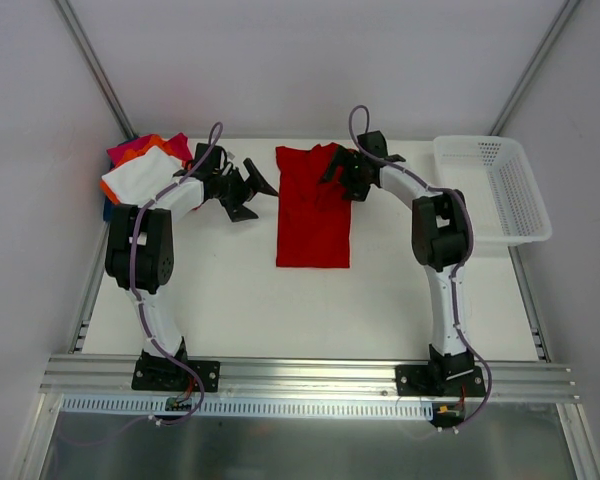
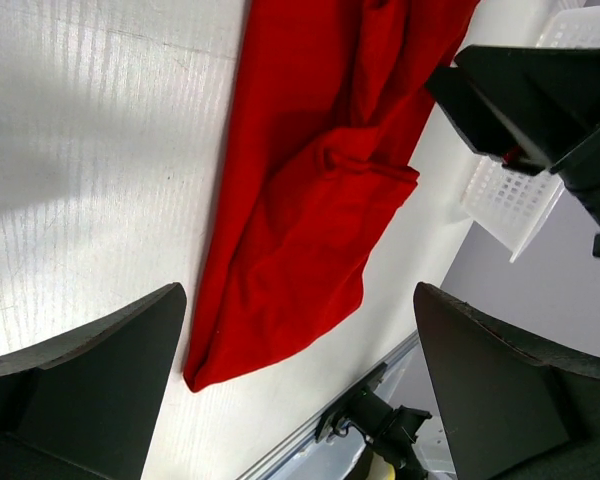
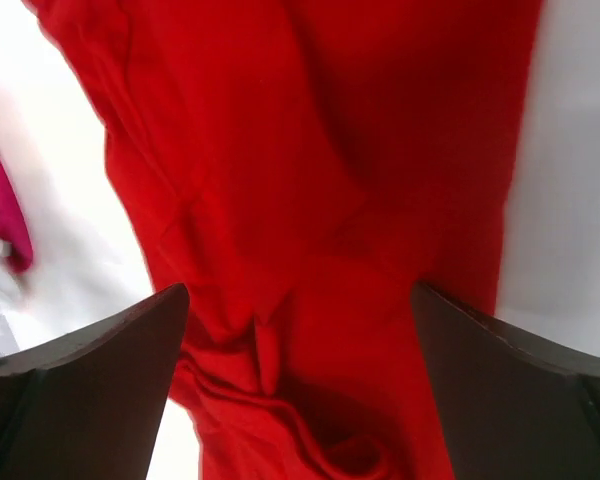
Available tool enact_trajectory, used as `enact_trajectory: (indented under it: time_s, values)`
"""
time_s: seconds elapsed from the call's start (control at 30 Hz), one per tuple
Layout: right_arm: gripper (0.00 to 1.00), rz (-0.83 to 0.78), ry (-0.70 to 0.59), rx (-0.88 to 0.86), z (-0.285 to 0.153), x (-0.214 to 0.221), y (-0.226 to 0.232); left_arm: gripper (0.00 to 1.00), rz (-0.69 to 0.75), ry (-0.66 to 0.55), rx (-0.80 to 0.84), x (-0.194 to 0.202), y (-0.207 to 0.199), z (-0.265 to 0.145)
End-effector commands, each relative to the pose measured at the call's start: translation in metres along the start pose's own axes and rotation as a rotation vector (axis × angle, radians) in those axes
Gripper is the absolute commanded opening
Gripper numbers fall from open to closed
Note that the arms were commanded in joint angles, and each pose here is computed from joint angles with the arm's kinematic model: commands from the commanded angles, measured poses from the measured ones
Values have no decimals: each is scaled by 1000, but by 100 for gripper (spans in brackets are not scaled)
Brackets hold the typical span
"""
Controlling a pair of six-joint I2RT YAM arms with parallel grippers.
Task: Fold and stack the t-shirts
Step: Fold the tshirt
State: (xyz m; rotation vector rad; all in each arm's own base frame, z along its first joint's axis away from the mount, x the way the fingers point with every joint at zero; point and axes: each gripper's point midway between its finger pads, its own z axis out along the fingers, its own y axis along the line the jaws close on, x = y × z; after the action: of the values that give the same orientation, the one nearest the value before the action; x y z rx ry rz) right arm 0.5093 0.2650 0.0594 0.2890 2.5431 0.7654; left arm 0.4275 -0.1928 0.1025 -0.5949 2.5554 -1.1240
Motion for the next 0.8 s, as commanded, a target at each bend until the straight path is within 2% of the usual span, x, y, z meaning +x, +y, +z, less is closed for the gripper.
enact_trajectory:
  time_s: [0.0, 0.07, 0.17, 0.2, 0.23, 0.27, 0.37, 0.43, 0.6, 0.73, 0.77]
  values:
    - [99, 42, -113, -78, -17, -51, 10, 99, 40, 0, 14, 2, -3, -3]
    - [99, 23, -144, -70, -34, -55, 11, 99, 40, 3, 18, 6, -4, -6]
    - [100, -38, -226, -36, -84, -48, 8, 98, 69, -20, 42, 15, -17, -25]
    - [99, -57, -223, 34, -90, -31, -15, 98, 70, -23, 27, 23, -14, -27]
    - [100, -83, -287, 22, -126, -37, -4, 98, 73, -33, 19, 27, -13, -30]
    - [99, -94, -317, 53, -140, -33, -10, 98, 76, -48, 13, 35, -11, -39]
    - [99, -122, -348, 73, -182, -3, -24, 99, 107, -88, -7, 54, -13, -51]
    - [99, -117, -337, 68, -200, 25, -34, 99, 112, -74, -45, 79, 2, -46]
    - [99, -71, -280, -5, -203, 84, -52, 98, 103, -31, -64, 136, 23, -34]
    - [99, -43, -253, -82, -191, 120, -62, 92, 47, -9, 30, 156, 31, -17]
    - [99, -42, -235, -85, -186, 128, -67, 91, 34, 0, 96, 160, 29, -12]
